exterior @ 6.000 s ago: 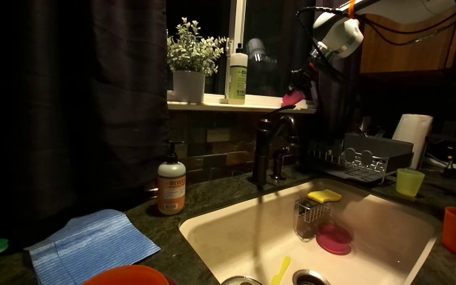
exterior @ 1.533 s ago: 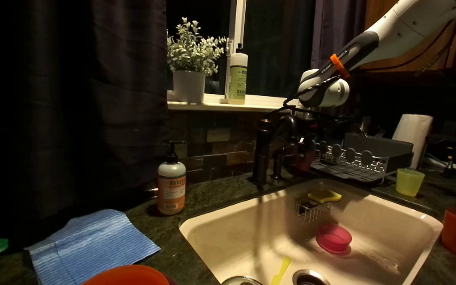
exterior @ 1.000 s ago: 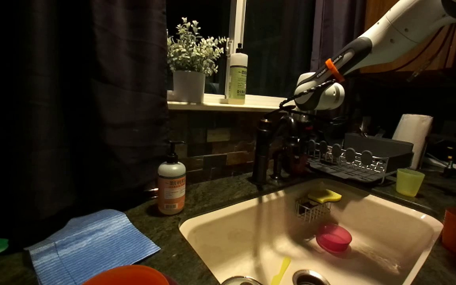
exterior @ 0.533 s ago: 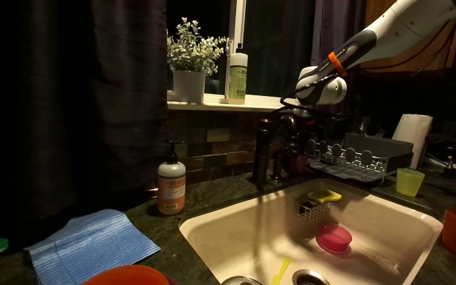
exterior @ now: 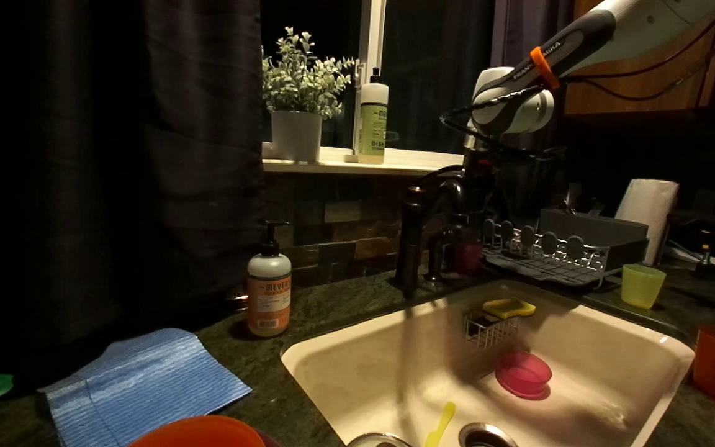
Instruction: Put the pink cup behind the sink.
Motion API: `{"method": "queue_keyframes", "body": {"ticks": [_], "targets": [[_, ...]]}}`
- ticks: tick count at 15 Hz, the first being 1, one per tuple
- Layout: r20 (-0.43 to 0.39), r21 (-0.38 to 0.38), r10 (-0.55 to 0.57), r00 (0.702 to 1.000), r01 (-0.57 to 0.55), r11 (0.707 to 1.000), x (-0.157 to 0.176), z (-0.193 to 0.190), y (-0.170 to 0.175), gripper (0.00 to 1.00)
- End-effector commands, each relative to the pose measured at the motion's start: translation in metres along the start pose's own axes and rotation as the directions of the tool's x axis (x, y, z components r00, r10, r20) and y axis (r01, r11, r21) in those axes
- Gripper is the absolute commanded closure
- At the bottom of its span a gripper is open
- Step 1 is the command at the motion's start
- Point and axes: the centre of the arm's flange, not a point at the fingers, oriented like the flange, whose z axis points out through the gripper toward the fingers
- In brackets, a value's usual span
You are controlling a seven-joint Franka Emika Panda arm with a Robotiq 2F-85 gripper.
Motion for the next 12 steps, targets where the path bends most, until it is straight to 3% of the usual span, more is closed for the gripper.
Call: {"method": "queue_keyframes", "body": {"ticks": [1, 4, 11, 12], "targets": [[-0.023, -0.069, 0.097, 0.995, -0.098, 0.993, -0.014, -0.027, -0.004, 0.0], [-0.054, -0.109, 0.149, 0.987, -0.154, 0.982, -0.019, -0.051, 0.001, 0.0], [-0.047, -0.108, 0.254, 0.966, -0.258, 0.96, -0.05, -0.092, 0.012, 0.0], [-0.061, -0.087, 0.232, 0.971, -0.236, 0.968, -0.025, -0.083, 0.014, 0.0]]}}
